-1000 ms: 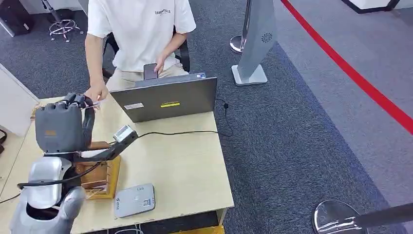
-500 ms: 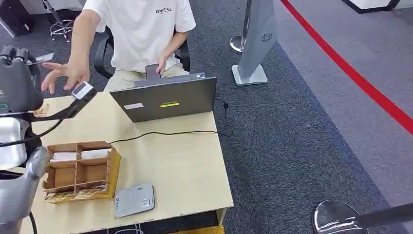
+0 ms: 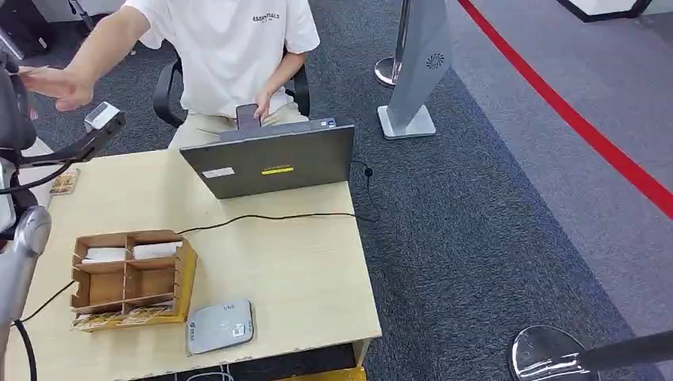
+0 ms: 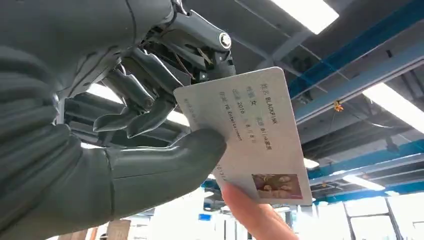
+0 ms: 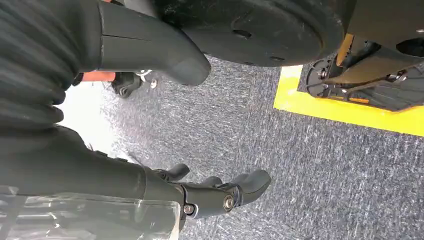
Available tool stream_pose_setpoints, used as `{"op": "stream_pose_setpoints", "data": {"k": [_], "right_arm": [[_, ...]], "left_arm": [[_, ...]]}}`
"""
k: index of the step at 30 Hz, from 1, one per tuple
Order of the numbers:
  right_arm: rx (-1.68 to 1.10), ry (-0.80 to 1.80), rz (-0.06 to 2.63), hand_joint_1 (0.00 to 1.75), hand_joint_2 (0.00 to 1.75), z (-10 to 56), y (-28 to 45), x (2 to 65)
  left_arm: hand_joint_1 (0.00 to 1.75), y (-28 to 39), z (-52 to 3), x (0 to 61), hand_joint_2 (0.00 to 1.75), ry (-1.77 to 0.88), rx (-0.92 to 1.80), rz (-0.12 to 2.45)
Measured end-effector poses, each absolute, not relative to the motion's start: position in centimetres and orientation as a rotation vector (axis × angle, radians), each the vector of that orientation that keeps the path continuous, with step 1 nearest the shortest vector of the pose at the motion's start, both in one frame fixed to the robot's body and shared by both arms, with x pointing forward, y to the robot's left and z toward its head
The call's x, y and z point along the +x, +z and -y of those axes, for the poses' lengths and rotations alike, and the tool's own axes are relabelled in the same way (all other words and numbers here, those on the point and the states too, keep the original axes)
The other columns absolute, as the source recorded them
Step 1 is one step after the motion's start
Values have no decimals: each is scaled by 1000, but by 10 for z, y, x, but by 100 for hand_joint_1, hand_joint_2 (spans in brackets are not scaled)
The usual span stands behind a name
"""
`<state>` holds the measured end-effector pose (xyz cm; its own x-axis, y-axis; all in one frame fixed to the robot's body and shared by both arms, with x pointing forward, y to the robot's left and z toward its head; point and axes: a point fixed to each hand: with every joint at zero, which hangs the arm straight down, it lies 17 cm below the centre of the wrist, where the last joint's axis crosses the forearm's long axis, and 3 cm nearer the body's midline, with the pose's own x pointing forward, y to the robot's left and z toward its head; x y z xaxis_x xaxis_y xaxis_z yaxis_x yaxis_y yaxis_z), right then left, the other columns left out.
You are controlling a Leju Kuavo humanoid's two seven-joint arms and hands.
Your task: Pass the card to the sensor for recognition and then transmit it.
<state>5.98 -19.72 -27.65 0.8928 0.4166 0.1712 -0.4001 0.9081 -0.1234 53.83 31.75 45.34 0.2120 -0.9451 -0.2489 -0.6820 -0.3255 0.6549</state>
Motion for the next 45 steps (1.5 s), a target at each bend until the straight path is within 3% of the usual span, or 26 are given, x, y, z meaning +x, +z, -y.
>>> {"op": "stream_pose_setpoints", "data": {"k": [9,10,28,39,45], "right_arm": [[-89,425,188,0,175,198,-277,59],[-88,425,189,0,175,198,-277,59],[-87,410,190,0,175,198,-277,59],[-89,387,180,0,175,199,-276,63],[-90,386,180,0,175,199,-277,62]], "left_arm": [[175,446,-317,544,175,-908,2073,1496],[0,446,-317,544,175,-910,2072,1496],[0,425,-303,547,175,-982,1996,1515],[0,398,-214,515,175,-1108,1811,1697],[0,404,-200,504,175,-1100,1795,1751]]}}
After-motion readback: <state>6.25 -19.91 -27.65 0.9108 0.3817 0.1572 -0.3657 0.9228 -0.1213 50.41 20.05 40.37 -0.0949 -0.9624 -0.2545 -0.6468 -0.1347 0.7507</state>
